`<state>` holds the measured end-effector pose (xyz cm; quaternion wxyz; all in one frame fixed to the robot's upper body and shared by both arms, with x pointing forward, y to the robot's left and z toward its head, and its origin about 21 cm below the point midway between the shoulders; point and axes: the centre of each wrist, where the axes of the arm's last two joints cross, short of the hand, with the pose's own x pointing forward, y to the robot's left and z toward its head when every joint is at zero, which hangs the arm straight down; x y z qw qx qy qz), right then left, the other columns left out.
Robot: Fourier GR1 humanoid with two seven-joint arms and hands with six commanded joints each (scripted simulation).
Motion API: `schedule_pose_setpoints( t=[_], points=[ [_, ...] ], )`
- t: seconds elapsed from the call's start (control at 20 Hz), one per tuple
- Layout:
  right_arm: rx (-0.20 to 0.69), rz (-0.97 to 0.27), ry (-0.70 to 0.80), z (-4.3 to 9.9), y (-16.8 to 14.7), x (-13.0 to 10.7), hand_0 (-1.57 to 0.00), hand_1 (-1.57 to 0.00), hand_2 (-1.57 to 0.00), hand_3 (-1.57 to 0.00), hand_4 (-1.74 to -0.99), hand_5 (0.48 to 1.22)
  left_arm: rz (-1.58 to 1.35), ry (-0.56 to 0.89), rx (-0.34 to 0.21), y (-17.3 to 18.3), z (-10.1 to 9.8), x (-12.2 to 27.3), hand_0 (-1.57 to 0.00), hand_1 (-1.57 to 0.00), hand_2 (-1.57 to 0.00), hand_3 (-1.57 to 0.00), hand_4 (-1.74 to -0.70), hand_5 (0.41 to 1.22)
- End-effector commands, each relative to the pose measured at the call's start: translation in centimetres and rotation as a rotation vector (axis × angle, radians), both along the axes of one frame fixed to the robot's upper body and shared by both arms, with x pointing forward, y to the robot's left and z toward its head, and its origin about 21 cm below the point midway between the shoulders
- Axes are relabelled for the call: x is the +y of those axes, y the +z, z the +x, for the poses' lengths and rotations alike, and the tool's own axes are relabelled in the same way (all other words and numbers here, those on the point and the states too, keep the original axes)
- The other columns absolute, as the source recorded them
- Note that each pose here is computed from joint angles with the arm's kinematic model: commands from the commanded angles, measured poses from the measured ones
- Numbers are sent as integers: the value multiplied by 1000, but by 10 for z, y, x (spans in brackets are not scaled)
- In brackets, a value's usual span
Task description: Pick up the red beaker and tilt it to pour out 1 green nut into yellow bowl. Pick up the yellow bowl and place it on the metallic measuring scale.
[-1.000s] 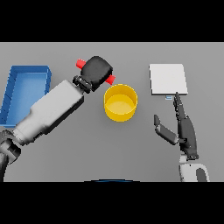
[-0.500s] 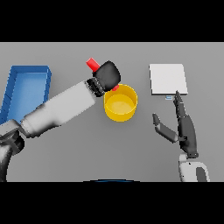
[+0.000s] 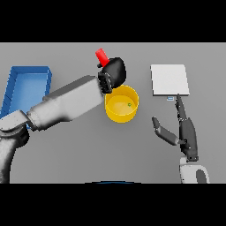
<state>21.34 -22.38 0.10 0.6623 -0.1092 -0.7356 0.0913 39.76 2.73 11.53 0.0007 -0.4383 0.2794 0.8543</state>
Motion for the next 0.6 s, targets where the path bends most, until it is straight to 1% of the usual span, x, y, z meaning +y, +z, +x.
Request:
schedule_pose_setpoints(
  t=[0.0, 0.1, 0.2, 0.25, 0.3, 0.35, 0.4, 0.45, 0.5, 0.55],
  points=[
    [0, 1, -2, 3, 0, 0, 1, 1, 1, 1, -1214, 589, 22, -9, -11, -2, -1, 0, -1571, -1571, -1571, -1569, -1734, 1221],
    [-20, -3, 0, 2, 0, 0, 1, 1, 1, 1, -1206, 591, 71, -42, -31, -3, 2, -2, -1571, -1571, -1571, -1570, -1735, 1221],
    [-16, -1, 1, 6, 0, 6, 1, 1, 1, 1, -1209, 593, 108, -79, -53, -1, 2, -3, -1571, -1571, -1571, -1570, -1734, 1221],
    [-19, -15, -2, 6, 1, 6, 1, 1, 1, 1, -1210, 594, 116, -95, -65, 2, 4, -4, -1571, -1571, -1571, -1570, -1734, 1221],
    [-20, -17, -1, 4, -2, 5, 1, 1, 1, 1, -1207, 594, 121, -93, -62, 8, 6, -7, -1571, -1571, -1571, -1570, -1733, 1221],
    [-6, -24, -5, 2, -3, 2, 1, 1, 1, 1, -1206, 592, 126, -87, -70, 17, 8, -7, -1571, -1571, -1571, -1571, -1731, 1221],
    [-15, -20, -3, 4, 0, 2, 1, 1, 1, 1, -1206, 592, 111, -78, -66, 29, 13, -5, -1571, -1571, -1571, -1571, -1730, 1221],
    [-18, -23, -7, 6, 1, -1, 1, 1, 1, 1, -1209, 592, 88, -77, -100, 45, 19, -3, -1571, -1571, -1571, -1571, -1729, 1221],
    [-16, -28, -6, 6, 1, 2, 1, 1, 1, 1, -1203, 592, 61, -81, -123, 62, 23, -3, -1571, -1571, -1571, -1494, -1727, 1221],
    [-26, -29, -8, 6, 0, 5, 1, 1, 1, 1, -1201, 592, 38, -55, -158, 80, 31, 2, -1571, -1571, -1399, -1509, -1676, 1221]
  ],
)
